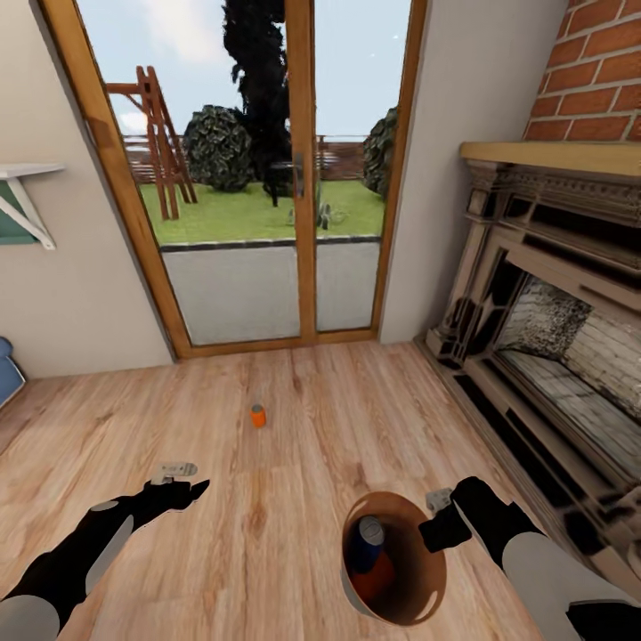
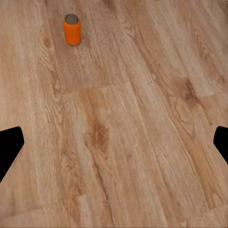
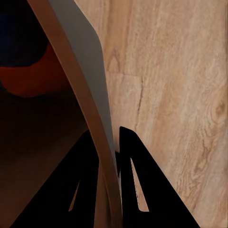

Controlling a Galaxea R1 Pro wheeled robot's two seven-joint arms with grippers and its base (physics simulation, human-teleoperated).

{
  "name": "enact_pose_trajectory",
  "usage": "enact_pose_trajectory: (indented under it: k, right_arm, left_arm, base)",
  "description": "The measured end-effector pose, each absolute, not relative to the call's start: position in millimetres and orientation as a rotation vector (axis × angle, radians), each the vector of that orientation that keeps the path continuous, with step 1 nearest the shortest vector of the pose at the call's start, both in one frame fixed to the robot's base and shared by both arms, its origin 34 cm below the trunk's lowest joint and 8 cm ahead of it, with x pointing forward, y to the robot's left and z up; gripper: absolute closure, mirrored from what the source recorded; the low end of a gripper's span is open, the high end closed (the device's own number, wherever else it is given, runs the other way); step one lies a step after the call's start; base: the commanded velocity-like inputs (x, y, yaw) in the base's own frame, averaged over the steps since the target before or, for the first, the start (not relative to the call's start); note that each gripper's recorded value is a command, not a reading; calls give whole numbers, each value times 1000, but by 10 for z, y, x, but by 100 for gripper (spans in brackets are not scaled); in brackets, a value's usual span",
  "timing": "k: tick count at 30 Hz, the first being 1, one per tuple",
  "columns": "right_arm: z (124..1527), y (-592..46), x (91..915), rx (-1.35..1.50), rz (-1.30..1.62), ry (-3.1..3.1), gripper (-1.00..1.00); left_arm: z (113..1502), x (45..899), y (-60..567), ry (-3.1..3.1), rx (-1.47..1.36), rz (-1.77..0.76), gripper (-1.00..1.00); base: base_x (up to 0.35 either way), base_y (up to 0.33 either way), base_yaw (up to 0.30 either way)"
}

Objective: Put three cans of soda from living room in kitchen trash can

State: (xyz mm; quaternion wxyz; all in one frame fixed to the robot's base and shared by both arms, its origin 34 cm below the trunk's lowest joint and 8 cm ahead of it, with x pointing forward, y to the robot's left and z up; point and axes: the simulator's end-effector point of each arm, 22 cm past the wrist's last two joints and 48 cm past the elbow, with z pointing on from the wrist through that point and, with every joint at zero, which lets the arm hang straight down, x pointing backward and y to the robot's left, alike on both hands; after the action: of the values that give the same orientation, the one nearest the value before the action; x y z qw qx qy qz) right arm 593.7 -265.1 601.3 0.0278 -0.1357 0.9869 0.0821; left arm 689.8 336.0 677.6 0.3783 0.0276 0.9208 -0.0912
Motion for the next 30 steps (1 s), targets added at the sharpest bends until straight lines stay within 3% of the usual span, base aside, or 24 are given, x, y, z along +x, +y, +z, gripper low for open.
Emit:
enact_pose_trajectory:
  k: [30]
  right_arm:
    - [6019,-2538,5940,-435,272,3041,100]
  left_arm:
    - [6786,6903,3358,2350,71,-233,-100]
  base:
    - [297,161,-9]
